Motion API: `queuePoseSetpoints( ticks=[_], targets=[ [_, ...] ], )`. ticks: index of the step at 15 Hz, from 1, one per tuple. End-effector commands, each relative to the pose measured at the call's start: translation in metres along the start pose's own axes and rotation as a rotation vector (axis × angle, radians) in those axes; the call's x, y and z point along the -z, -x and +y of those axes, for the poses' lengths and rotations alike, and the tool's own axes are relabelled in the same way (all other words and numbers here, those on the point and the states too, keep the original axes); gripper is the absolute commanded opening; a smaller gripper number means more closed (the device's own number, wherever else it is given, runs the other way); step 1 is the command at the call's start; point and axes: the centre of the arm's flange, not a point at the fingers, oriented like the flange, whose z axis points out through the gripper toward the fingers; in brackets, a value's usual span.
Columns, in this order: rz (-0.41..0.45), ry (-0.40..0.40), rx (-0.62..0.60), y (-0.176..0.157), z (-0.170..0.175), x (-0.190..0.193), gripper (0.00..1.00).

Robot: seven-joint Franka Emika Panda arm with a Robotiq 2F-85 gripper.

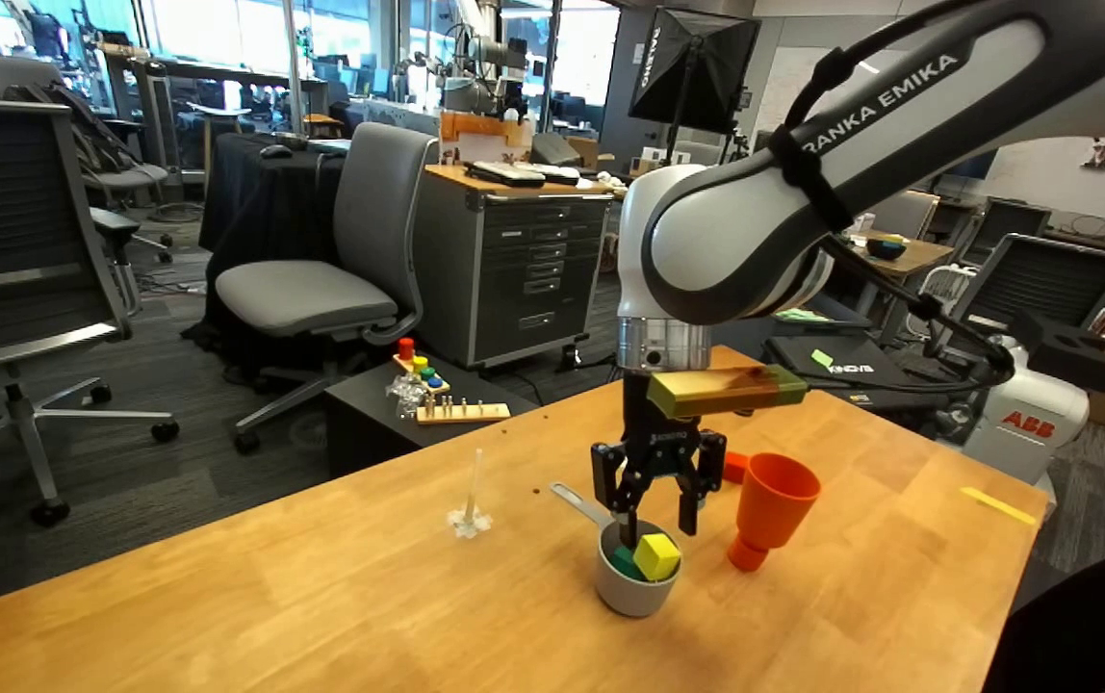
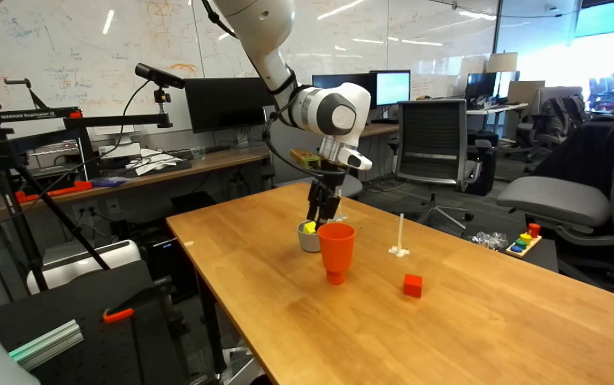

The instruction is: Put the blocks in the gray pot one at a time

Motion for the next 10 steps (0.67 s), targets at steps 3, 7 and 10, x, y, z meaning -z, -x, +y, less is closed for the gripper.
queuePoseSetpoints(
  ticks=[3,7,10],
  targets=[
    [0.135,0.079,-0.083,-0.018,0.057,0.059,1.00],
    [0.227,0.097,-0.181,-0.041,0.118,0.111,1.00],
    [0.242,0.084,-0.274,-0.056,0.160,0.133,1.00]
  ],
)
